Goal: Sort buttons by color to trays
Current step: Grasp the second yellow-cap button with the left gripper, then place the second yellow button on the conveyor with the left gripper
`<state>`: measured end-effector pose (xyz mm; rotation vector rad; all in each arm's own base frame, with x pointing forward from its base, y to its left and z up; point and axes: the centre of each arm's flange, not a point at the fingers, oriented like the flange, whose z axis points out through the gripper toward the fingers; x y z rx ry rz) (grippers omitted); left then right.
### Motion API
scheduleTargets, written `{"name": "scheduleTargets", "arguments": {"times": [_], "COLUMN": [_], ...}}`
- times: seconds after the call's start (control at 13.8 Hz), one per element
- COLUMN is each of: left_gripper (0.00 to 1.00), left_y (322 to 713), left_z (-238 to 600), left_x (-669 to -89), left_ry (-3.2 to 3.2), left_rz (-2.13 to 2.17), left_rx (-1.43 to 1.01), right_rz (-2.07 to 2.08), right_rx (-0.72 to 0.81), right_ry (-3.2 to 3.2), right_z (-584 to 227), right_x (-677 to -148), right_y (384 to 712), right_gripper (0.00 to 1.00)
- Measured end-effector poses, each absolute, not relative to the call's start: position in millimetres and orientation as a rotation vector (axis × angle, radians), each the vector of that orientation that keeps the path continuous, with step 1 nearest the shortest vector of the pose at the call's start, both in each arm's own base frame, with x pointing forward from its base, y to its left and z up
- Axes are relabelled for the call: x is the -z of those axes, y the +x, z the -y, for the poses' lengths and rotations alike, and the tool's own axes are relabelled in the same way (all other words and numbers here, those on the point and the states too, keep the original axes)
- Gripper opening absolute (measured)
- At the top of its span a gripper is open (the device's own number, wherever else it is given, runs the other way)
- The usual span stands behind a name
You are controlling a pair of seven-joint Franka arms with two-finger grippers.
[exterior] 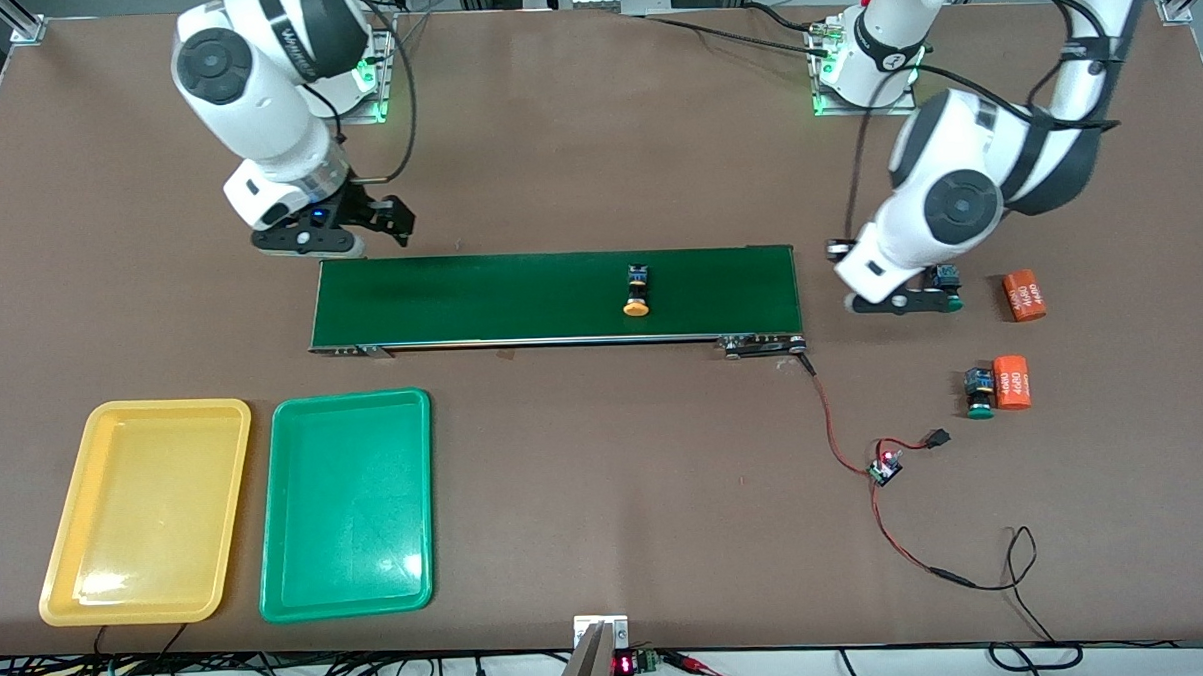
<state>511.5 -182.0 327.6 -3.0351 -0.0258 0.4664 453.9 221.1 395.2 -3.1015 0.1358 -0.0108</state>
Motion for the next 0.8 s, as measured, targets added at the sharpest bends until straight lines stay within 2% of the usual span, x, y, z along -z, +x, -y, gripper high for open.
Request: {"name": "scheduleTargets", "arguments": {"times": [0.36,0.8], "left_gripper": [0.41,0.41], "left_y": [502,511], "left_z": [278,292], "left_x": [-277,-259], "left_ry": [-3.079,-3.146], "left_rz": [-0.02,-0.024], "left_rx": [-0.538,-0.478], "right_rz": [-0.069,-0.038], "right_rx": [0.006,0.006], "right_ry": [-3.104,-3.104], "right_z": [-245,-255], "right_x": [-374,-365], "right_y": [450,448], "right_gripper": [1.0,1.0]}}
